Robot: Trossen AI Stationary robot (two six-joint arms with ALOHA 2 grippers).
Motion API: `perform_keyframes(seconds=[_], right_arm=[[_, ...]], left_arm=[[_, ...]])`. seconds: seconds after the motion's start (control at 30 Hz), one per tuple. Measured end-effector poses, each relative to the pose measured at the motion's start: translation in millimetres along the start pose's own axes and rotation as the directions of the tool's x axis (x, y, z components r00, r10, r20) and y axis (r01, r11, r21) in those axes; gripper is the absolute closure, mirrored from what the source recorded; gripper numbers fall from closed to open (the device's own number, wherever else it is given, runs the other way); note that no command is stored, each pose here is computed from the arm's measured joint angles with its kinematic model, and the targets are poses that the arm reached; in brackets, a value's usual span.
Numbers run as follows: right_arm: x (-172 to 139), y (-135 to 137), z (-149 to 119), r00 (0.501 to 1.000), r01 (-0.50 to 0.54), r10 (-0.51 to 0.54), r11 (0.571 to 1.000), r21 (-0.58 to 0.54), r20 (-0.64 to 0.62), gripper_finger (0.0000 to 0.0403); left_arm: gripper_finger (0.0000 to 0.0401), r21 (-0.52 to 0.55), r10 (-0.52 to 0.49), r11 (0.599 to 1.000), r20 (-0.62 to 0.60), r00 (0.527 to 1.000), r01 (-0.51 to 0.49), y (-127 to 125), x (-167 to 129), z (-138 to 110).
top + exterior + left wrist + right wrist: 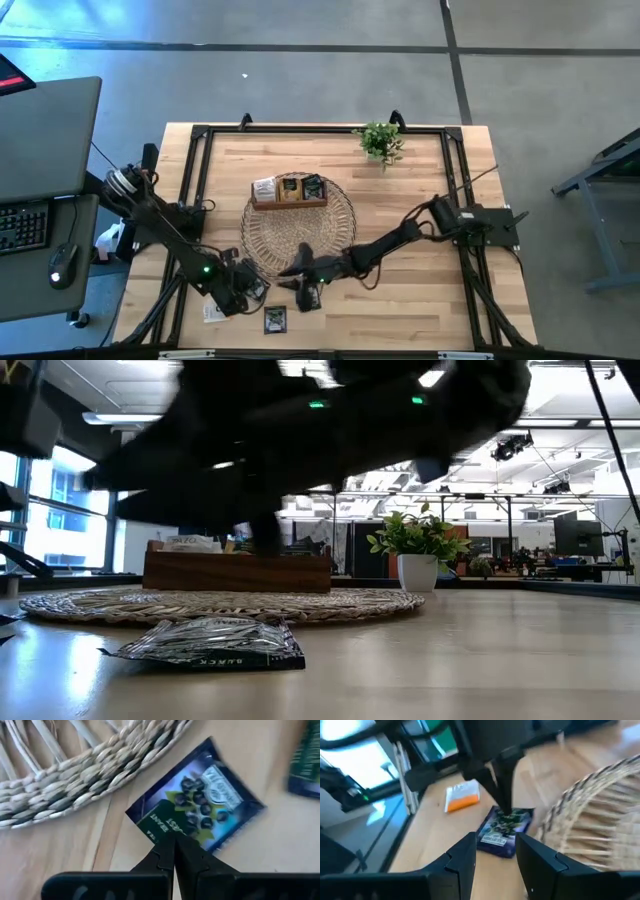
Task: Pick & Place Tea
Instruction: Put the violet tea packet into the right compartment of the wooden organizer
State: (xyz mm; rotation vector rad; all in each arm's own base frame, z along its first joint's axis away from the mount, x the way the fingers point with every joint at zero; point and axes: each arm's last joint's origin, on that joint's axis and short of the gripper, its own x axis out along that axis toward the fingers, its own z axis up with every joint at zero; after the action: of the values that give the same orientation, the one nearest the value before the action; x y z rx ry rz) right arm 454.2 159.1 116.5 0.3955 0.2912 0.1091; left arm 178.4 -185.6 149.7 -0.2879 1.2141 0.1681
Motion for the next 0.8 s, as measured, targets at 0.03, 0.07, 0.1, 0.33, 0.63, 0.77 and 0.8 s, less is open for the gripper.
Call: perform_keyframes(seconds=[0.03,0.07,0.1,0.33,0.63,0.77,0.8], right_arm=[[7.5,2.0,-0.9,1.0,0.008,-0.008,1.0,-0.004,-0.016,0.0269],[14.0,3.2,-3.0,0.998,0.025,-0.026,1.0,-0.013,-0.05,0.0269],[20.8,4.4,-4.0,0.995,0.05,-0.051,0.999,-0.022,-0.085,0.0269],[38.5,12.6,7.2,0.928,0.23,-0.22,0.973,-0.003,-0.3,0.0269],[37.8,14.0,5.9,0.916,0.273,-0.159,0.92,0.282,-0.368,0.0269],[34.7,6.8,-3.5,0.904,0.314,-0.175,0.891,0.329,-0.39,0.027],[34.2,5.9,-4.3,0.904,0.318,-0.177,0.887,0.334,-0.39,0.027]], left_arm=[[0.0401,-0.002,0.003,1.0,-0.004,1.0,-0.003,-1.0,3.7,-0.5],[0.0401,-0.008,-0.002,1.0,-0.008,1.0,0.002,-3.0,7.7,-0.7],[0.0401,-0.016,-0.001,1.0,-0.01,1.0,0.001,-5.2,11.3,-0.8],[0.0401,-0.019,0.017,1.0,0.01,1.0,-0.017,-8.5,23.0,-1.6],[0.0401,-0.037,0.018,0.999,0.128,0.992,-0.014,-11.4,24.5,2.8],[0.0401,-0.044,0.022,0.999,0.17,0.985,-0.015,-12.5,24.9,4.6],[0.0401,-0.044,0.024,0.999,0.174,0.984,-0.017,-12.3,24.9,4.6]])
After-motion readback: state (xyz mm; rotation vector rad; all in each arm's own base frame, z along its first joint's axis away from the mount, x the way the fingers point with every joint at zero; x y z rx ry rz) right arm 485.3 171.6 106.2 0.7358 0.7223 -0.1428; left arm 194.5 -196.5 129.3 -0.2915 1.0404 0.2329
